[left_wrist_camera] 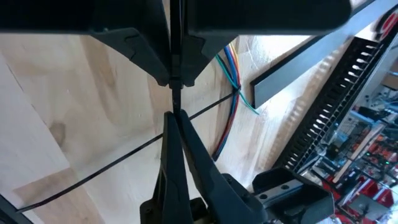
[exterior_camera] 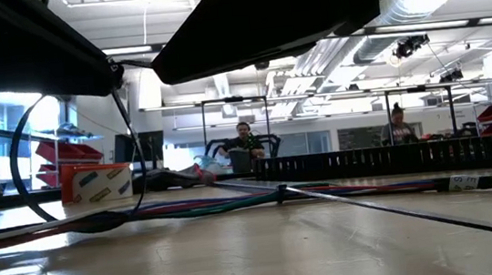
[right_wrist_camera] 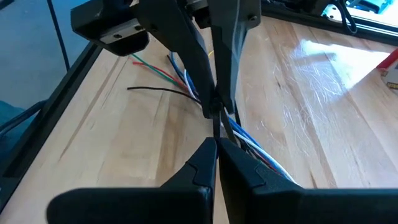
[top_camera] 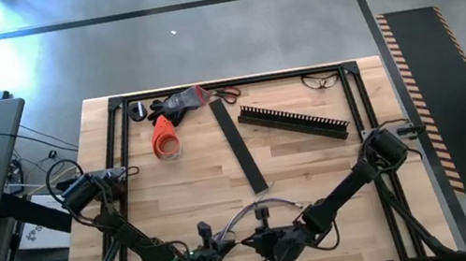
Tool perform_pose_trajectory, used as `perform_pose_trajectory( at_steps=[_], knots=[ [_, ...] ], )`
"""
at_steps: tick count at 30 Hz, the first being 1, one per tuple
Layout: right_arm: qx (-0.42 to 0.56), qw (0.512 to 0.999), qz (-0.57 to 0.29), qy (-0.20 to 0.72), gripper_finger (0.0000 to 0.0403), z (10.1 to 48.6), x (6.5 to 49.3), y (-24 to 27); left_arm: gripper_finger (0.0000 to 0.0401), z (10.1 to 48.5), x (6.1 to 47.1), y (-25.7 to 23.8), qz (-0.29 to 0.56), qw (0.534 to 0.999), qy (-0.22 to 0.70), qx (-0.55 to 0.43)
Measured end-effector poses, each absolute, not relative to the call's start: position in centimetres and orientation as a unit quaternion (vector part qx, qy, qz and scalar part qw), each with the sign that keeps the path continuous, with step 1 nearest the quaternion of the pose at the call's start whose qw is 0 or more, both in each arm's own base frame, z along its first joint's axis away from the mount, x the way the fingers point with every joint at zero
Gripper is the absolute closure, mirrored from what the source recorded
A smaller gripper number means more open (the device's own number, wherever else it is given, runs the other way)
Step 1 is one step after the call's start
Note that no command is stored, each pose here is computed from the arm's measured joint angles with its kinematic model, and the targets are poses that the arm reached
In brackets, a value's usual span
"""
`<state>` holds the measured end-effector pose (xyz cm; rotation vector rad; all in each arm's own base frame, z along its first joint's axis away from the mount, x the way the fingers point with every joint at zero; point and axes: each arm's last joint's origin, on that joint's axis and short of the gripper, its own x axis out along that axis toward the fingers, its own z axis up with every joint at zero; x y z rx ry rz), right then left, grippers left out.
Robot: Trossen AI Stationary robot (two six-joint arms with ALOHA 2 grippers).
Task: Ziptie cables
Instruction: Wrap the black zip tie on the cable
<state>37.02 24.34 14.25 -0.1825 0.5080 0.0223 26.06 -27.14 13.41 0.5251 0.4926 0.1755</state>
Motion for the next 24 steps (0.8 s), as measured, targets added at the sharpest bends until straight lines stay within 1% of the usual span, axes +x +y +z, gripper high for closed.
perform_pose_trajectory(
  at_steps=[3, 5, 7, 13, 16, 20, 24],
  knots=[
    [-0.100, 0.963, 0.010, 0.251, 0.0396, 14.2, 37.0, 24.3, 0.0398, 13.4, 26.0, -27.2, 0.086, 0.932, 0.240, 0.257],
    [-0.119, 0.960, 0.015, 0.253, 0.0379, 14.2, 36.9, 24.4, 0.0399, 13.4, 26.0, -27.2, 0.085, 0.932, 0.241, 0.257],
    [-0.135, 0.958, 0.015, 0.252, 0.0350, 14.4, 36.7, 24.5, 0.0399, 13.4, 26.0, -27.2, 0.084, 0.932, 0.242, 0.258],
    [-0.144, 0.957, -0.013, 0.250, 0.0242, 16.4, 36.8, 24.7, 0.0400, 13.1, 26.1, -26.9, 0.062, 0.927, 0.264, 0.260],
    [-0.126, 0.961, -0.006, 0.248, 0.0206, 16.4, 37.5, 25.0, 0.0400, 13.0, 26.3, -26.7, 0.054, 0.924, 0.271, 0.265],
    [-0.158, 0.952, -0.020, 0.260, 0.0193, 15.1, 38.1, 25.4, 0.0401, 13.0, 26.3, -26.7, 0.052, 0.920, 0.273, 0.274],
    [-0.187, 0.948, -0.045, 0.252, 0.0200, 14.3, 38.7, 26.4, 0.0401, 13.0, 26.3, -26.7, 0.047, 0.921, 0.275, 0.270]
  ],
)
